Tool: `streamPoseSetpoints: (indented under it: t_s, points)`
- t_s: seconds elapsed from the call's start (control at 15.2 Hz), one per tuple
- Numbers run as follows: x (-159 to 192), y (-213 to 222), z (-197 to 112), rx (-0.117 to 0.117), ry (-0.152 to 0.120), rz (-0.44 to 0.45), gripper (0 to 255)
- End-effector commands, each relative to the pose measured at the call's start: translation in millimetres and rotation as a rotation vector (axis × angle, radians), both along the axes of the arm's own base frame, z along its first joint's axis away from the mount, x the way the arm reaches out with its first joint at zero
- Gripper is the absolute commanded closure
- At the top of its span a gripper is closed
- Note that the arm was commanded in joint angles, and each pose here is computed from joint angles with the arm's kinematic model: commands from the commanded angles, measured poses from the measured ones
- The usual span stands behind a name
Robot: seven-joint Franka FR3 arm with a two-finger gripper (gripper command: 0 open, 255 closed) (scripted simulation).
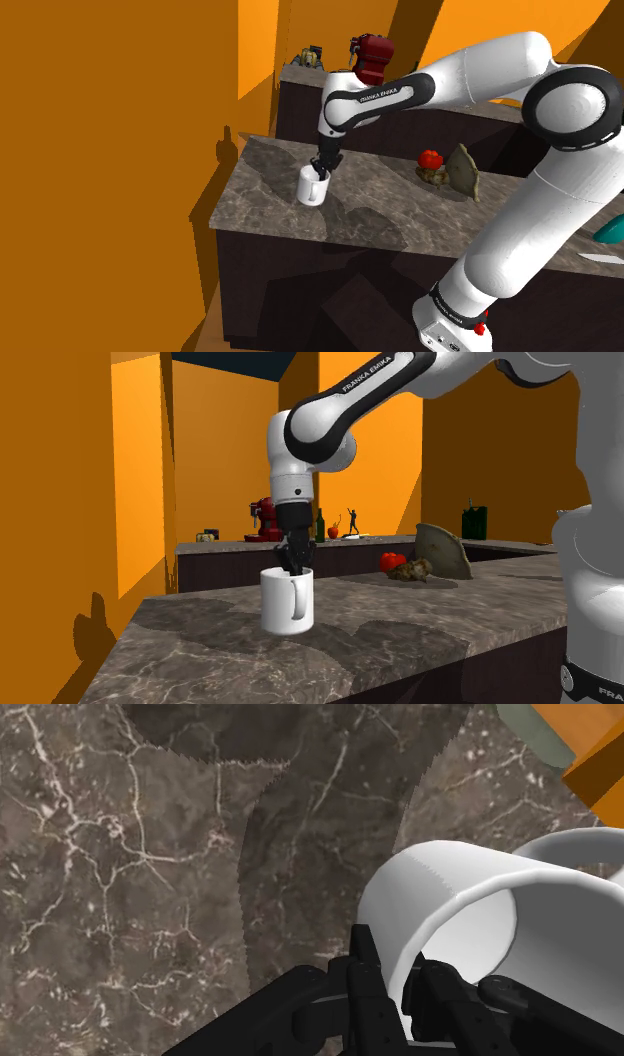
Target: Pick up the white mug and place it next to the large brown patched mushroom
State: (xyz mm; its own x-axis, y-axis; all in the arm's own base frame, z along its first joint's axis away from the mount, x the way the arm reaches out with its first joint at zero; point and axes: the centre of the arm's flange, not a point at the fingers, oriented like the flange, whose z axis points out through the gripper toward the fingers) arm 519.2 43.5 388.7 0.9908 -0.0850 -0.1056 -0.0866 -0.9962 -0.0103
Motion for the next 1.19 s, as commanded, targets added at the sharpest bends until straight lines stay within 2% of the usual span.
streamPoseSetpoints:
  t_s: [0.0, 1.12]
  points:
    - [-0.5, 0.4, 11.6, 0.0, 0.0, 0.0, 255]
    - [-0.5, 0.4, 101.3, 0.0, 0.0, 0.0, 255]
